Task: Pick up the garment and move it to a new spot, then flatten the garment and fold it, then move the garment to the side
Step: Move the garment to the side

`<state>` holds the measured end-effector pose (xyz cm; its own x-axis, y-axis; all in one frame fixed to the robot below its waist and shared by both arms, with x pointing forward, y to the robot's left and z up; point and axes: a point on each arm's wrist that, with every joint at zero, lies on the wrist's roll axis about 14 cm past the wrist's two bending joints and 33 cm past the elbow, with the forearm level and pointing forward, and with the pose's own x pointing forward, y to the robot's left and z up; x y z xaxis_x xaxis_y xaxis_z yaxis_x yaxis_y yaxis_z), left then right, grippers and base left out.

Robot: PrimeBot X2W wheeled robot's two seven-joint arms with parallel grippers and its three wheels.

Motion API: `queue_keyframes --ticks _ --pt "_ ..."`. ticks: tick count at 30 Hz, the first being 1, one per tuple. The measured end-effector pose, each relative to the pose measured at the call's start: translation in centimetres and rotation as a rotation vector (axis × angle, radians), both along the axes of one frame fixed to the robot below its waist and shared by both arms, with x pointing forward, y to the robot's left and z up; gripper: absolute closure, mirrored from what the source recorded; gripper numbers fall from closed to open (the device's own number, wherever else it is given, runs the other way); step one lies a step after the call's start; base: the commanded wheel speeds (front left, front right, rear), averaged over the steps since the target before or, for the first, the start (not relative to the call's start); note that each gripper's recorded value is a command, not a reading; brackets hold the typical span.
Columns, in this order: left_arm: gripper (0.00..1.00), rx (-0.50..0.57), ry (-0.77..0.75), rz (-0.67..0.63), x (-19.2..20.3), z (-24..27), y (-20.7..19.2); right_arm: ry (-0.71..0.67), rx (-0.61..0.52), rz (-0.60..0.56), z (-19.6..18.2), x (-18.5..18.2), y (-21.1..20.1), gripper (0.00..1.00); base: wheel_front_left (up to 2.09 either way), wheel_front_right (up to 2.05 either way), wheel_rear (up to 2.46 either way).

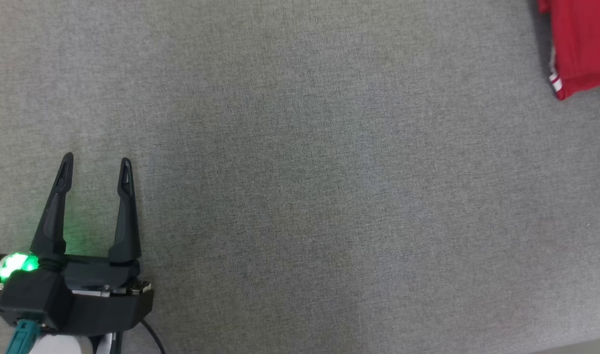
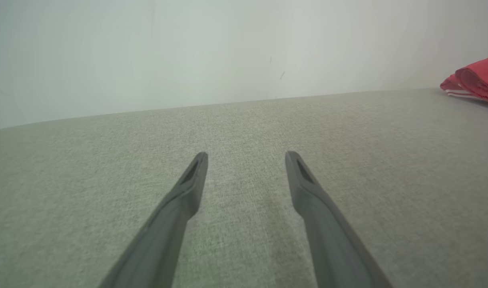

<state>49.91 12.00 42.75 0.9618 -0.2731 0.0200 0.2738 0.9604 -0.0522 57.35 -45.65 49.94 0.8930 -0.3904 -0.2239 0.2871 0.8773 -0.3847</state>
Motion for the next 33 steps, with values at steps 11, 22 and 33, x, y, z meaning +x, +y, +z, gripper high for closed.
queue_keyframes --ticks 11,22,33 --pt "0.00 0.010 0.006 0.052 -1.8 1.5 1.4 -0.204 -0.009 0.185 6.1 1.9 6.1 0.00 0.00 0.00 0.00" --pt "0.00 0.010 0.018 0.163 -7.5 4.1 5.0 -0.369 0.112 0.388 8.7 -4.3 15.0 0.00 0.00 0.00 0.00" --pt "0.00 -0.014 -0.048 0.228 -11.7 7.4 6.6 -0.431 0.266 0.428 7.3 -11.8 19.1 0.00 0.00 0.00 0.00"
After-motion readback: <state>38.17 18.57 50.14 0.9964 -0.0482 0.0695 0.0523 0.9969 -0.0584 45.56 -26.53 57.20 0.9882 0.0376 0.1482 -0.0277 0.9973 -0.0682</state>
